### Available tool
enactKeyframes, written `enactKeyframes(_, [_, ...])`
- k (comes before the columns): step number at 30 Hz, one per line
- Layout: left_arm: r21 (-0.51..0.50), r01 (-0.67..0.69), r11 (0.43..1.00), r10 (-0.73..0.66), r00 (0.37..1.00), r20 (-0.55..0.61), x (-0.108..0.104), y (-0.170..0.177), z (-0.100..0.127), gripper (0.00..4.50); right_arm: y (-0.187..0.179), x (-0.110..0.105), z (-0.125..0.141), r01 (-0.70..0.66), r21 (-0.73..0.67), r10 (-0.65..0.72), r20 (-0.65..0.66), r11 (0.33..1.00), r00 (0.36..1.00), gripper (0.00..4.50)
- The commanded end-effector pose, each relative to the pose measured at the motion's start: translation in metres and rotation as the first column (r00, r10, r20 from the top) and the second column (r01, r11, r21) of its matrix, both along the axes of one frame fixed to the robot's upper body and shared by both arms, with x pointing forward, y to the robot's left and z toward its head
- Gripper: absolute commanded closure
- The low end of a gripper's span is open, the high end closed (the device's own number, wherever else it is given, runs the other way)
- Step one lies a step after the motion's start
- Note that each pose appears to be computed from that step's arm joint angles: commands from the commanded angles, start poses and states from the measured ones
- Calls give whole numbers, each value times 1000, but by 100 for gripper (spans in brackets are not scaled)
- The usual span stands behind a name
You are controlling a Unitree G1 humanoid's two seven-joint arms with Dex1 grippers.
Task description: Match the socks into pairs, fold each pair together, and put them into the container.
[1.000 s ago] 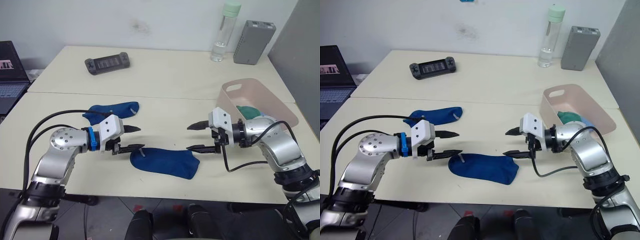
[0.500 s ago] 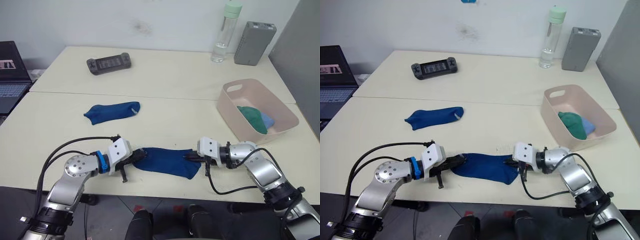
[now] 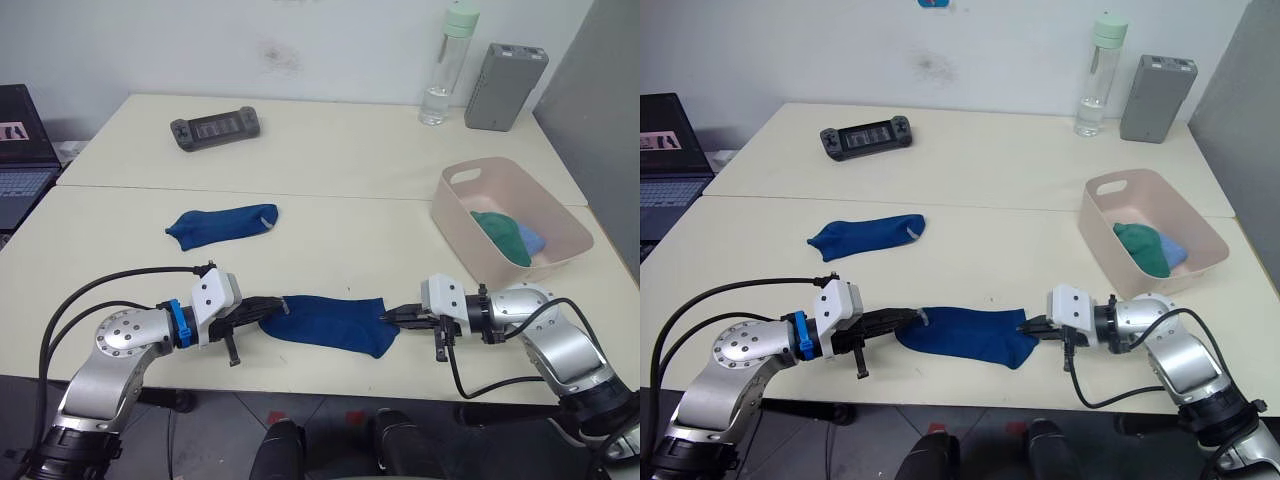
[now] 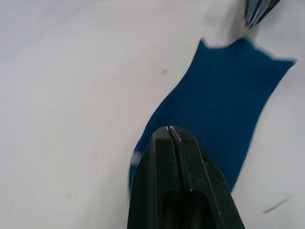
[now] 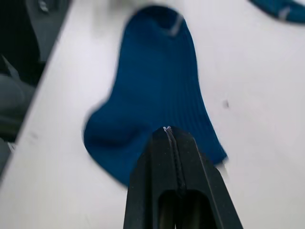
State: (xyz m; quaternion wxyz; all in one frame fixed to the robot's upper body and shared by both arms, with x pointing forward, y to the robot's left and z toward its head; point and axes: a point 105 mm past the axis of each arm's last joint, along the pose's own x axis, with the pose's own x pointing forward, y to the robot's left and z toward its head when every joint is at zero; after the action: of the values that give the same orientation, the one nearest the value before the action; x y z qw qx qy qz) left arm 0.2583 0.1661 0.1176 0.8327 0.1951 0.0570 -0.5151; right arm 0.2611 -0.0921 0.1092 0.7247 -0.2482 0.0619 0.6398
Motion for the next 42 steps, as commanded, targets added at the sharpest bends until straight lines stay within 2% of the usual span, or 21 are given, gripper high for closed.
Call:
enactKeyframes(1, [61,30,998,-28,999,-30,-11,-1,-8,450,4,-8,-8,-42,-40,41,-25,998,999,449])
enactKeyframes(4, [143,12,990,-5,999,-51,-13,10,-25,450,-3,-11,-27,-53,-126,48,-45,991,998,449])
enactKeyframes(8, [193,-7,981,22,997,-79,-16,21,-40,450,-13,-11,-33,-50,-172,43,-43,984,998,449])
enactKeyframes(13, [191,-49,980,62,996,-65,-12,31,-40,450,-29,-12,-35,-22,-212,12,-45,977,999,449])
enactKeyframes(18, [42,-81,996,83,995,-52,-11,31,-16,450,-35,-6,-16,27,-144,-31,-28,989,999,449])
enactKeyframes(21, [-80,-213,974,211,977,-33,-1,44,9,450,-33,0,8,90,-49,-91,-20,995,996,449])
enactKeyframes(23, [-166,-360,918,365,931,-2,10,65,27,450,-37,14,27,199,36,-199,1,979,980,449])
enactKeyframes(24, [-202,-424,883,434,901,5,13,76,33,412,-39,21,35,250,74,-251,8,966,968,411])
enactKeyframes(26, [-230,-522,821,537,844,3,13,95,35,364,-43,31,46,322,129,-329,34,938,944,361])
enactKeyframes(30, [-267,-638,722,655,755,-34,3,118,27,235,-46,38,37,387,131,-396,47,913,917,214])
enactKeyframes(33, [-261,-667,698,679,732,-53,-3,119,18,137,-39,39,37,401,169,-411,33,900,911,104])
enactKeyframes(36, [-257,-668,699,678,733,-60,-4,115,13,41,-30,40,42,384,194,-399,41,903,916,0])
enactKeyframes(37, [-258,-667,698,679,732,-53,-3,114,13,6,-26,41,45,380,209,-396,42,901,917,0])
enactKeyframes(42, [-281,-693,664,720,694,-12,20,115,28,2,1,38,64,299,244,-317,37,922,948,0])
